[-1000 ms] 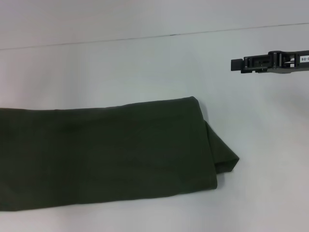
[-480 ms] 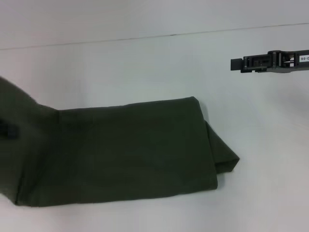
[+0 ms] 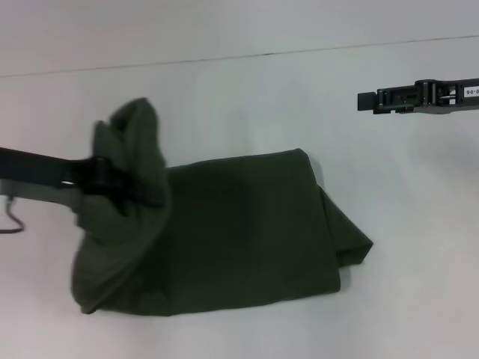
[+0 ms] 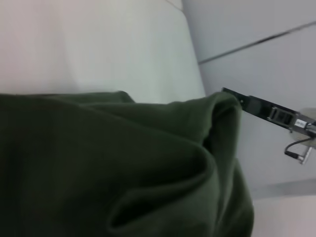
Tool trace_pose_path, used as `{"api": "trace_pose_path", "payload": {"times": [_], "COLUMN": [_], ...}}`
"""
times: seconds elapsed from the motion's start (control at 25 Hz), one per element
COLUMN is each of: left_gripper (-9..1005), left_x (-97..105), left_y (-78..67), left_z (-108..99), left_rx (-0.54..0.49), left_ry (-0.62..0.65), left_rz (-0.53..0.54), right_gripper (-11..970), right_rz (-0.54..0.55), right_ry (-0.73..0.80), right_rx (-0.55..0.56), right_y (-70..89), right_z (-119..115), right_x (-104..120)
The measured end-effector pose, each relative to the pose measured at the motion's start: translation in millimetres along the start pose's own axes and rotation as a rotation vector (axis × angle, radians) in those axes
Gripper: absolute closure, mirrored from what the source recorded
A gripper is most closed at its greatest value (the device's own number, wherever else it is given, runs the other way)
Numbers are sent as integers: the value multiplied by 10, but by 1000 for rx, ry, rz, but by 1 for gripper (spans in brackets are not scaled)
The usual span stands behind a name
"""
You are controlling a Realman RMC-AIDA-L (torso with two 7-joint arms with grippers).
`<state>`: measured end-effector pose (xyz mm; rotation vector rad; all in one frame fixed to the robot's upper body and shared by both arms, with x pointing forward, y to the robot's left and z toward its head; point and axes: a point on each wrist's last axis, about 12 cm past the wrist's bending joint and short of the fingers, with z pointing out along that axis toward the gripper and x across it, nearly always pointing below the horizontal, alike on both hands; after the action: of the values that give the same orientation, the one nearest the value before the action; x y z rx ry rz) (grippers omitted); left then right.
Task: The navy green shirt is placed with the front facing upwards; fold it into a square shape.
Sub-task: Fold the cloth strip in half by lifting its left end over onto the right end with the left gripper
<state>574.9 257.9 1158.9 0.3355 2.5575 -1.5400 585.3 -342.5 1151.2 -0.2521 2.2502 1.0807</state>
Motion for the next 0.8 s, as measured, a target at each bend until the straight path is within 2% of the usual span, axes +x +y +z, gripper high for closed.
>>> {"api": "trace_pose_path", "payload": {"times": [0.32,0.56,0.8], "left_gripper": [932,926,917], "left_x": [-50,-99,-110], "left_y": [-56,-75,-88], "left_z": [541,958,1223], "left_rx": [96,128,147], "left_ry": [-34,-40,-67], "left_rz": [-20,-44,-66], "right_gripper": [313,313,312], "right_rz": [-5,-12,-8], "right_ry": [0,0,-5], "right_rx": [4,2,10], "right_y": [-10,-1,-20], "right_z": [-13,0,15], "right_x": [8,-7,-2]}}
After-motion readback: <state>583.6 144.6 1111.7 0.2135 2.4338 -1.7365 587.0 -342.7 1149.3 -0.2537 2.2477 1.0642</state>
